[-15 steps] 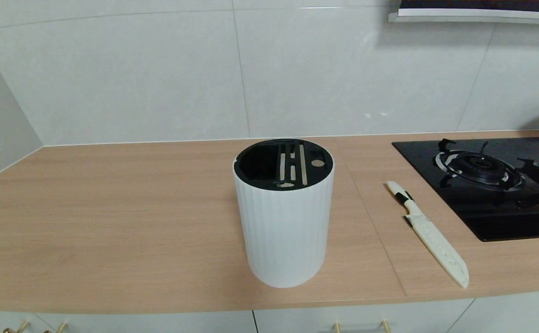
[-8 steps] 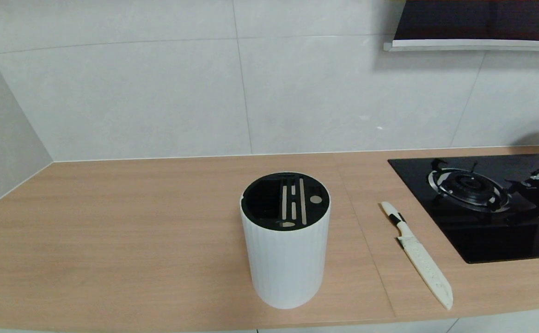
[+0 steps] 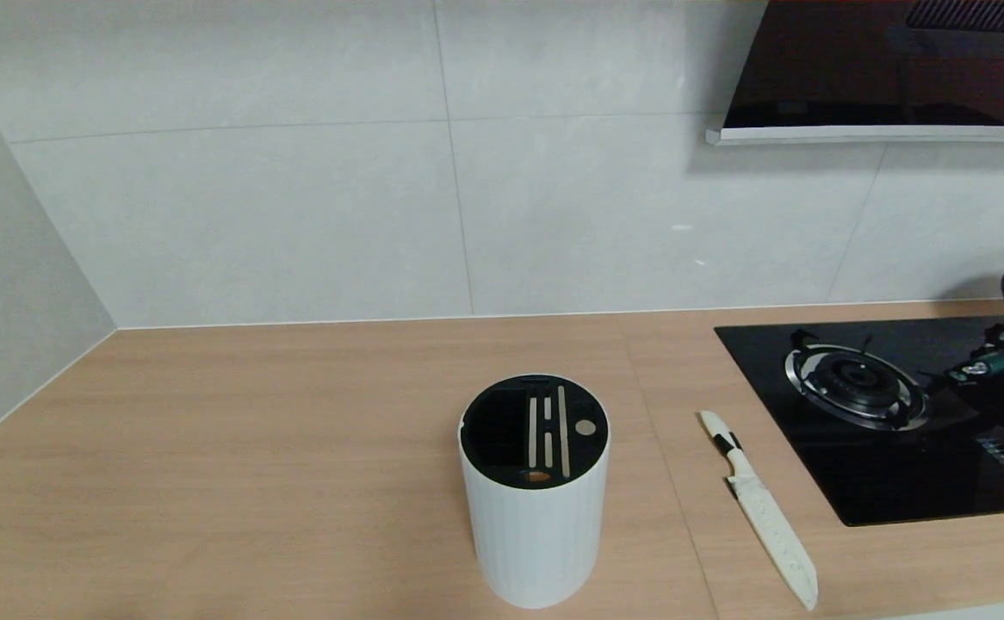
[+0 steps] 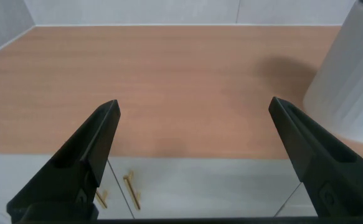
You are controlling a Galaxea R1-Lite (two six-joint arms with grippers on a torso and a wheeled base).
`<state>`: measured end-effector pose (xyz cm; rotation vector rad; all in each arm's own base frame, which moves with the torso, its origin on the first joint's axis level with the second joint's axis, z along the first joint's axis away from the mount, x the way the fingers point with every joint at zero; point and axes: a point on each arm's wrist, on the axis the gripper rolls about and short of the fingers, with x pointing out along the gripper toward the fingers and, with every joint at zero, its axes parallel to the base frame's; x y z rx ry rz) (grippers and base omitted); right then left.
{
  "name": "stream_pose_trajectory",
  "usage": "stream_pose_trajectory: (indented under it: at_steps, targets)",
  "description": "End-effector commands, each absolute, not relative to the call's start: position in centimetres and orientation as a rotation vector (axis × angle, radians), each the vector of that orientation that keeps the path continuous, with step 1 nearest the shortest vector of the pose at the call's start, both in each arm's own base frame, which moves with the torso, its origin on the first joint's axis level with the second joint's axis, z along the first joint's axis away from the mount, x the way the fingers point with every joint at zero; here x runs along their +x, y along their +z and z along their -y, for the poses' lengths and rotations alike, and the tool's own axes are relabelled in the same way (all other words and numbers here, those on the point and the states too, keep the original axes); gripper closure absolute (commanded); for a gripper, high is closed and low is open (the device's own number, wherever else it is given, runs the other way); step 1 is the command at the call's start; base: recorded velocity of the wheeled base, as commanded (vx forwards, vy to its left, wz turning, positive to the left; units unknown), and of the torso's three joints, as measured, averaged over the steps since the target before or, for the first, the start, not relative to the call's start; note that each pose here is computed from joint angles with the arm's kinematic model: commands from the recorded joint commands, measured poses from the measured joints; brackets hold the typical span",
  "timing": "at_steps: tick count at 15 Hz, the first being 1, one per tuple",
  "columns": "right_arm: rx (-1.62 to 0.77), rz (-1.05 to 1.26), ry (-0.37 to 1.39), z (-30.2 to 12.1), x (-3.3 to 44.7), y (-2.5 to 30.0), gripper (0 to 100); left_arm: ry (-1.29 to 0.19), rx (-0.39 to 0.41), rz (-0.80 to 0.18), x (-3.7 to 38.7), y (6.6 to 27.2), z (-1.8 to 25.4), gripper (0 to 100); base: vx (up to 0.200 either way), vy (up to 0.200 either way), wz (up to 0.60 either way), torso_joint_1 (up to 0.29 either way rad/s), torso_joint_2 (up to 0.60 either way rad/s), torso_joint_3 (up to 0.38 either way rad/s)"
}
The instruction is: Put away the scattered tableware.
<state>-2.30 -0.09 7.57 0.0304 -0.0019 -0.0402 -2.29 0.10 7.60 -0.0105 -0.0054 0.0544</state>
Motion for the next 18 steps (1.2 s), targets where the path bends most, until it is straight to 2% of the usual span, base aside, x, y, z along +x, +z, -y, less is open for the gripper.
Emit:
stream_pose_trajectory:
  at_steps: [1,4,11,12,13,14,18]
  targets:
    - [0.031,0.001,-0.040,0.1,-2.3,7.6,0,0.055,-0.011,0.005,-2.3,7.6,-0.1,0,0.000,0.000,0.00,0.198,-0.41,-0.217]
    - [0.032,0.002,-0.040,0.1,-2.3,7.6,0,0.055,-0.011,0.005,-2.3,7.6,-0.1,0,0.000,0.000,0.00,0.124,-0.26,-0.133]
    - [-0.018,0.000,-0.037,0.1,-2.3,7.6,0,0.055,-0.011,0.005,-2.3,7.6,-0.1,0,0.000,0.000,0.00,0.000,0.00,0.000]
    - [-0.013,0.038,-0.017,0.1,-2.5,8.7,0,0.055,-0.011,0.005,-2.3,7.6,-0.1,0,0.000,0.000,0.00,0.000,0.00,0.000]
    - [0.002,0.089,0.040,0.0,-3.0,11.1,0,0.055,-0.011,0.005,-2.3,7.6,-0.1,0,0.000,0.000,0.00,0.000,0.00,0.000]
    - [0.019,0.062,0.105,-0.1,-2.8,12.9,0,0.055,-0.011,0.005,-2.3,7.6,-0.1,0,0.000,0.000,0.00,0.000,0.00,0.000]
    - [0.009,-0.236,0.147,-0.3,2.7,16.1,0,0.055,-0.011,0.005,-2.3,7.6,-0.1,0,0.000,0.000,0.00,0.000,0.00,0.000]
